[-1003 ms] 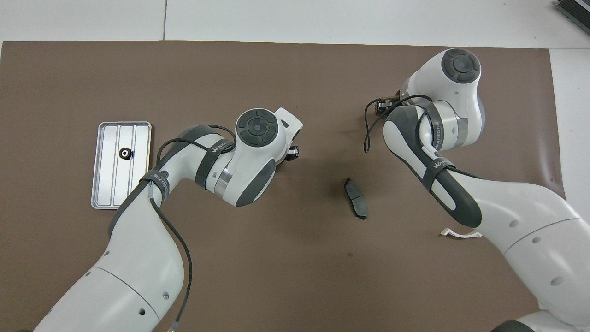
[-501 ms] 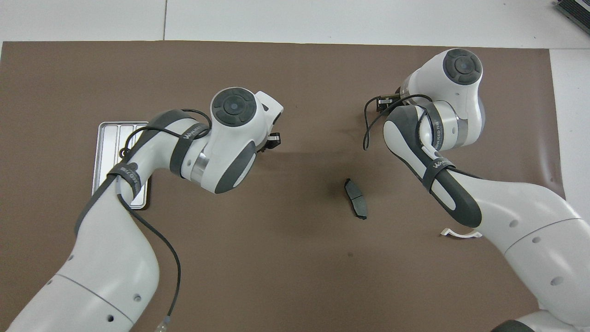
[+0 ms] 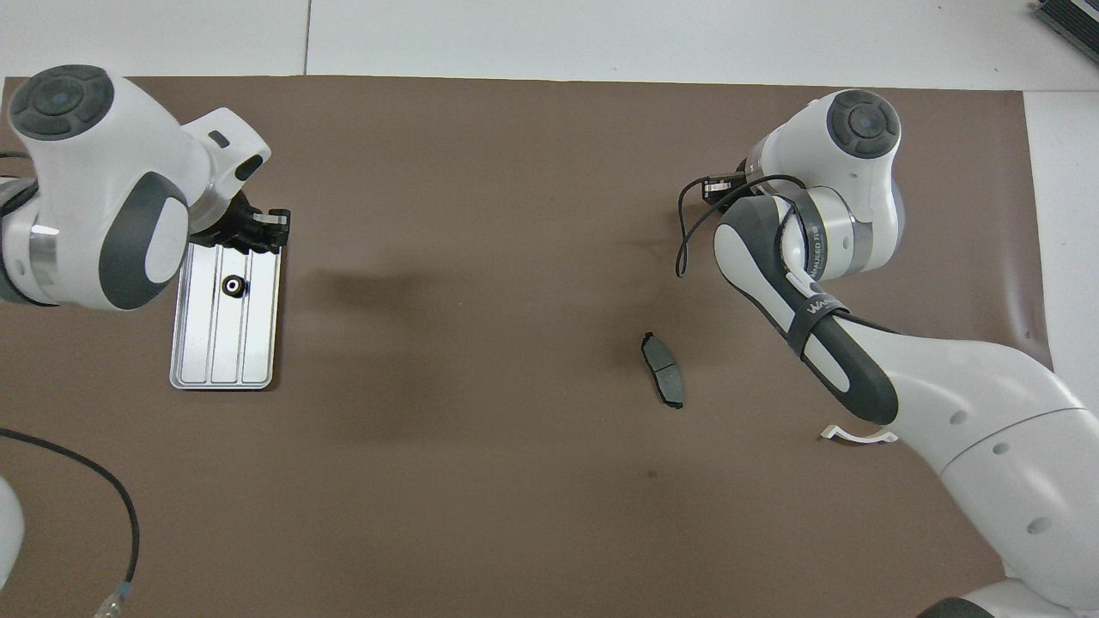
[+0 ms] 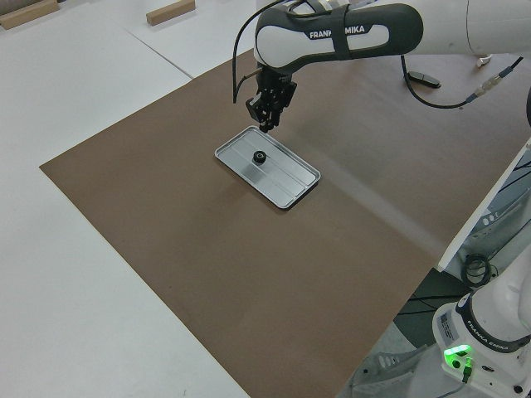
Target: Pick bearing gear from pile to tray
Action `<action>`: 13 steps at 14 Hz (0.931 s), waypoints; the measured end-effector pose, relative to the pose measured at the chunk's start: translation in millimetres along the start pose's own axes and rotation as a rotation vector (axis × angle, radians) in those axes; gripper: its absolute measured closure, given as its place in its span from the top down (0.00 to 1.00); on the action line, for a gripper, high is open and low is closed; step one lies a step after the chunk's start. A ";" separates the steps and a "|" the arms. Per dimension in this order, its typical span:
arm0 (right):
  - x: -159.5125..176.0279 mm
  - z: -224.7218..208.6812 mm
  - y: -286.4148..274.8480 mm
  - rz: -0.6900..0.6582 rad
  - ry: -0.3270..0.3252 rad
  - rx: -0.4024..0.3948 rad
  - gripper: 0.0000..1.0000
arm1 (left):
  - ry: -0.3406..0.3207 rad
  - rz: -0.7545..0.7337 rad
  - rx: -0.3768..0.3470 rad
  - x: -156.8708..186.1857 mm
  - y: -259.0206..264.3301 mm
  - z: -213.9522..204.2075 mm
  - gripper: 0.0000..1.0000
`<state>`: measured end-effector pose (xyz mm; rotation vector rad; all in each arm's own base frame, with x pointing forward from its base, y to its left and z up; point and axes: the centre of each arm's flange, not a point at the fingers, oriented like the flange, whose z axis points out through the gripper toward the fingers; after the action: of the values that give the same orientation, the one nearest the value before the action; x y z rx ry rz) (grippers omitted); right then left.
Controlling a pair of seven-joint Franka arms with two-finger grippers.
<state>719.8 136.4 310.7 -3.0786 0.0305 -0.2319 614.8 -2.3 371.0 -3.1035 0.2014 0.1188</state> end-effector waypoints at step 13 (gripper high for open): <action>-114.6 -9.4 -272.2 0.269 0.046 0.013 0.23 | 0.076 0.069 -0.010 -20.6 -10.5 28.2 0.75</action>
<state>609.3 410.4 318.0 -3.0103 0.4393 -0.2864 593.7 11.7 344.8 -3.1147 0.3115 0.0029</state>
